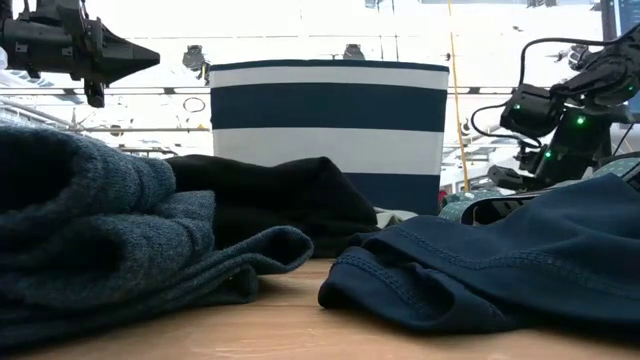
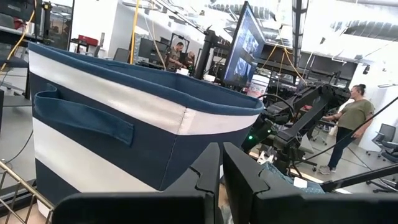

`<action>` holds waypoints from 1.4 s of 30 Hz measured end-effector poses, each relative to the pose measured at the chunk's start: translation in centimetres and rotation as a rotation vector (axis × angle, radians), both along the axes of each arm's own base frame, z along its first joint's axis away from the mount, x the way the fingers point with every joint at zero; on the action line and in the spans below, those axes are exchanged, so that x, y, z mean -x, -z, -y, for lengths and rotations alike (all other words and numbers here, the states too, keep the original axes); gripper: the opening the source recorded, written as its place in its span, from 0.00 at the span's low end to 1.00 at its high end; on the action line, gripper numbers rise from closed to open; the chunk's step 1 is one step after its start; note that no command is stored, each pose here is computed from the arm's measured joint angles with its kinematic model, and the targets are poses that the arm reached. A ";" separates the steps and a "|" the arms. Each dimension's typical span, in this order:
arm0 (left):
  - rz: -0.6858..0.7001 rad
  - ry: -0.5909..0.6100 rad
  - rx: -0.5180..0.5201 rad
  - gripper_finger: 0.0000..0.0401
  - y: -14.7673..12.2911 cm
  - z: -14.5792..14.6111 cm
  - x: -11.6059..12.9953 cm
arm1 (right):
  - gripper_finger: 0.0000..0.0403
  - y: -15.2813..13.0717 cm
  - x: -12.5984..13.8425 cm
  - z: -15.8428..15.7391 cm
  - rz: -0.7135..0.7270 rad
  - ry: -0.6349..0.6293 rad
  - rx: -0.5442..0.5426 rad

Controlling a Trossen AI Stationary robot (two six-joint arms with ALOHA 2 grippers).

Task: Pick & Place Cloths
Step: Put the black sock into the transparent container

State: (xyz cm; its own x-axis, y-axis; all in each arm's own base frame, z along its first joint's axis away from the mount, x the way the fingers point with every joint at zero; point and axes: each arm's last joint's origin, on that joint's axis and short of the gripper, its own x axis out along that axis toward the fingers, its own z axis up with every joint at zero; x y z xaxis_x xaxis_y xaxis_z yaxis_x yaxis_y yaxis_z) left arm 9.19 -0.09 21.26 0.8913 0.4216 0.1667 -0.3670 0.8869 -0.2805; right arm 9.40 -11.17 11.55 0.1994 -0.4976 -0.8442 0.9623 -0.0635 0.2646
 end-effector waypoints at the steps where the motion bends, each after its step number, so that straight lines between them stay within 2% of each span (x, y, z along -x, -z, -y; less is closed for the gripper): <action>1: 0.000 0.000 0.000 0.05 0.0 0.0 0.0 | 0.14 -0.1 0.0 0.0 0.011 0.005 0.007; 4: 0.000 0.000 0.000 0.05 0.0 0.0 0.0 | 0.04 -0.5 -0.2 0.1 0.057 -0.001 0.047; 13: 0.011 -0.001 -0.002 0.05 -0.1 0.0 0.0 | 0.01 -3.5 -0.5 0.1 0.260 0.010 0.176; 20: 0.083 -0.002 0.011 0.05 -0.8 0.0 0.2 | 0.01 -8.1 -0.3 0.1 0.391 0.026 0.369; 32: 0.236 0.002 0.055 0.05 -2.0 -0.1 0.7 | 0.01 -18.1 0.8 -0.9 0.537 0.006 0.736; 36: 0.303 0.012 0.096 0.05 -2.4 -0.2 0.9 | 0.01 -21.5 1.0 -1.6 0.705 -0.125 0.893; 39: 0.332 0.017 0.116 0.05 -2.6 -0.2 1.0 | 0.01 -23.9 1.1 -2.5 0.894 -0.283 1.022; 42: 0.363 0.032 0.162 0.05 -2.7 -0.2 1.0 | 0.01 -25.5 1.3 -3.4 1.075 -0.467 1.106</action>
